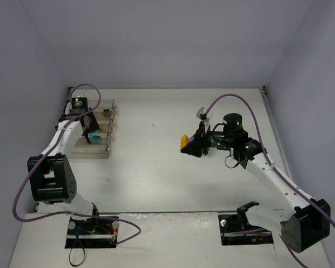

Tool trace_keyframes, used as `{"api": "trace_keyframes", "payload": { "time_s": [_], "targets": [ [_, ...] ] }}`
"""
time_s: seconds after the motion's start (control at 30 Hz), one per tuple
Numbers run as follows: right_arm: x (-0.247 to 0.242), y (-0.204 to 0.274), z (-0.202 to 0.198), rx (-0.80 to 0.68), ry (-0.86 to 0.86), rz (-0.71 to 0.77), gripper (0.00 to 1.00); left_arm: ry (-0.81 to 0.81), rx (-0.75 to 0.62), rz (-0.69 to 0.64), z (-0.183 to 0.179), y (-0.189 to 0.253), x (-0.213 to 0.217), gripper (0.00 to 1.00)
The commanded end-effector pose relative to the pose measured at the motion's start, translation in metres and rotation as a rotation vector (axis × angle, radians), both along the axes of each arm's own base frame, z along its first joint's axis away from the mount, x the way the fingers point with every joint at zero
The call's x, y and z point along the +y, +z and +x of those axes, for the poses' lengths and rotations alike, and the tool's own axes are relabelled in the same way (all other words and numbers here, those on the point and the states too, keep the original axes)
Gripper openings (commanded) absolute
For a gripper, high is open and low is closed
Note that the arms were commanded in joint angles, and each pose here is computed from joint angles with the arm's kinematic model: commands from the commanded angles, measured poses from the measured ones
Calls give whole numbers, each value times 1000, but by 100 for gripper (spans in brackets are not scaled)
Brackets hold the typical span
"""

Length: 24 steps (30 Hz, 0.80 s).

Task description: Sort the legos into containers by color

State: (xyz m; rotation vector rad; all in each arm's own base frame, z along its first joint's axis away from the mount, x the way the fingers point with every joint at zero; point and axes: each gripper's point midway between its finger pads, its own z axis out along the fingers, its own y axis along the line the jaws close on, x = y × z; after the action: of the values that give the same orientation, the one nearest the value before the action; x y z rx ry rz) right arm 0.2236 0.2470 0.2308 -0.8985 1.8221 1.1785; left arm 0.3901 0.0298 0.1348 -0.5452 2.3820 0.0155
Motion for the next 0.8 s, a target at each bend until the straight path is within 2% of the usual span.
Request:
{"api": "trace_keyframes", "payload": {
  "time_s": [0.0,0.07,0.13,0.2,0.23,0.4,0.53,0.6,0.67,0.77],
  "targets": [
    [0,13,1,-65,-1,25,0,4,-37,51,17,14,11,0],
    [-1,12,1,-66,-7,23,0,-9,-6,36,22,3,10,3],
    [-1,13,0,-69,-11,22,0,-16,12,21,25,0,9,10],
    [-3,12,1,-67,-21,18,0,-12,30,17,26,-6,9,23],
    [-3,10,1,-64,-25,16,0,-5,36,21,27,-8,11,33],
    [-3,9,1,-55,-25,14,0,-6,25,11,31,-4,9,57],
    [-1,10,4,-54,-19,15,0,-26,-5,-5,31,13,4,62],
    [1,14,4,-57,-4,23,0,-80,-20,-67,27,24,-11,62],
    [3,16,3,-59,12,30,0,-147,-102,-120,24,49,-30,63],
    [7,22,2,-64,47,45,0,-365,-264,-251,18,91,-86,63]
  ]
}}
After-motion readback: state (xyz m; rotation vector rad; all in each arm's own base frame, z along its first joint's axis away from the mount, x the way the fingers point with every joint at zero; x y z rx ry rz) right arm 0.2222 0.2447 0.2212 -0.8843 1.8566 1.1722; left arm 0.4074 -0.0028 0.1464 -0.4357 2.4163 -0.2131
